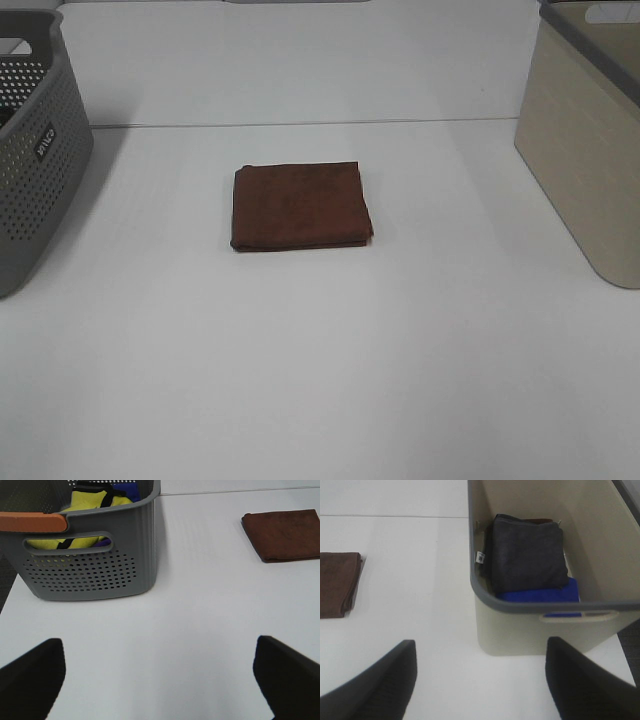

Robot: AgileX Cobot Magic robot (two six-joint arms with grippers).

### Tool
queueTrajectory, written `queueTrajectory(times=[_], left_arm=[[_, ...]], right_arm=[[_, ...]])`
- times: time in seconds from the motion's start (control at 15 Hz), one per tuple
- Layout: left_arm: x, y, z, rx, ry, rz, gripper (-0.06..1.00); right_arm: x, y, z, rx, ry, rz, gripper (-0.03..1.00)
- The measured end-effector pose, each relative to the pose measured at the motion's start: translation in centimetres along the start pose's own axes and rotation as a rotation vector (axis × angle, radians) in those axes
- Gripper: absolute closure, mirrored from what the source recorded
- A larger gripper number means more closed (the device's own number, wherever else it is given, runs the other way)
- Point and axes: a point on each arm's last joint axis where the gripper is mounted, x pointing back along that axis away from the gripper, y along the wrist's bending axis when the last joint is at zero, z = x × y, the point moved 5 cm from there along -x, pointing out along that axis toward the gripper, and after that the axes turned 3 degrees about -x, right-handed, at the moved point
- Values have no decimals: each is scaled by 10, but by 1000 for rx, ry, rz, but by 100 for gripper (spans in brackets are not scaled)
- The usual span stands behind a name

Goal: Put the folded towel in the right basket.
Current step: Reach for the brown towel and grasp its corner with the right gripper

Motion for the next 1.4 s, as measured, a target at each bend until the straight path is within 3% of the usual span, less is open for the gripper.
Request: queueTrajectory(times=[0.33,0.47,0.53,0.67,0.87,1.0,1.4], left_arm=[[0,0,0,0,0,0,-2],[0,0,0,0,0,0,-2],[0,0,0,0,0,0,-2],[0,0,0,0,0,0,-2],[0,0,0,0,0,0,-2],[0,0,0,0,0,0,-2],[0,0,0,0,0,0,-2]], right_arm=[[-71,9,-83,-44,56,-76,28],[-102,18,-108,-47,103,-146,28],[-140,27,-118,-49,193,-214,28],[-180,46,-118,2,262,-256,28],[-226,102,-104,104,340,-337,28],[-247,126,-90,137,397,-373,28],[-338,163,-9,44,694,-491,28]])
